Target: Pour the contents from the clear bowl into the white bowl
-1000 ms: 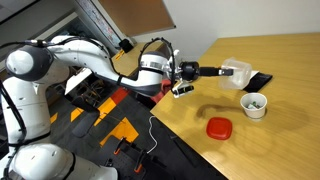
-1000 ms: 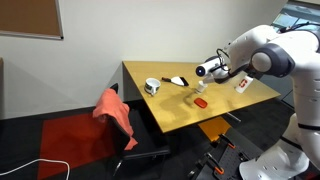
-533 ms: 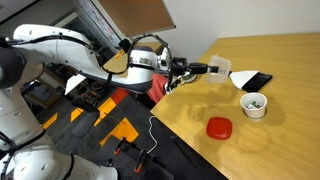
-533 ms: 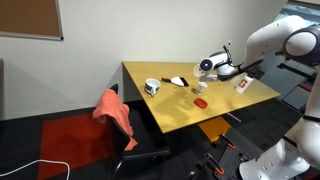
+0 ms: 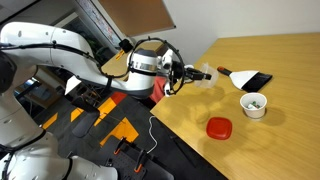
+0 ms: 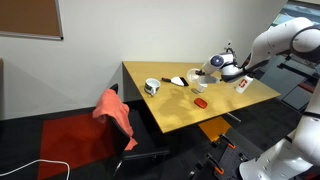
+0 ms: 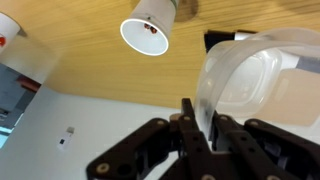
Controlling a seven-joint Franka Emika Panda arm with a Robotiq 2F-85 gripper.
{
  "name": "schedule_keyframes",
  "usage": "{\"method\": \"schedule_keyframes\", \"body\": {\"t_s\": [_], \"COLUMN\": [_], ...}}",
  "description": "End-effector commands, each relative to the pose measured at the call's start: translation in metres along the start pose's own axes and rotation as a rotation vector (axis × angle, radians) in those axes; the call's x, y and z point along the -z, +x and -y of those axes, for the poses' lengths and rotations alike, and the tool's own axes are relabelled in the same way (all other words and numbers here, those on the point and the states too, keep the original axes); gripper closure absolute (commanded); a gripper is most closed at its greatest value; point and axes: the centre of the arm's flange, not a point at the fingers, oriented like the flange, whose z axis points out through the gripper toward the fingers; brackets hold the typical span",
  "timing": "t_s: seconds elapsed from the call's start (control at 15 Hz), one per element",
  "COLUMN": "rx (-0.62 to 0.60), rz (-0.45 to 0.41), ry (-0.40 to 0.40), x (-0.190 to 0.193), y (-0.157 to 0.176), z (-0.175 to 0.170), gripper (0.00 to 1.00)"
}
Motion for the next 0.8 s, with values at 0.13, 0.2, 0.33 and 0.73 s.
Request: {"method": "schedule_keyframes", "body": {"t_s": [0.13,0.2,0.33,0.73], "rx": [0.117,0.142,0.182,0.162], "rz": [0.102,0.12,0.173,0.203], "ry": [0.135,0.155,0.207,0.171], "x": [-0.007,-0.011,-0.016,-0.026], "y": [0.0,-0.001,-0.004,-0.029], "z": [0.011,0.015,0.023,0.026], "gripper": [0.97,0.97,0.97,0.86]}}
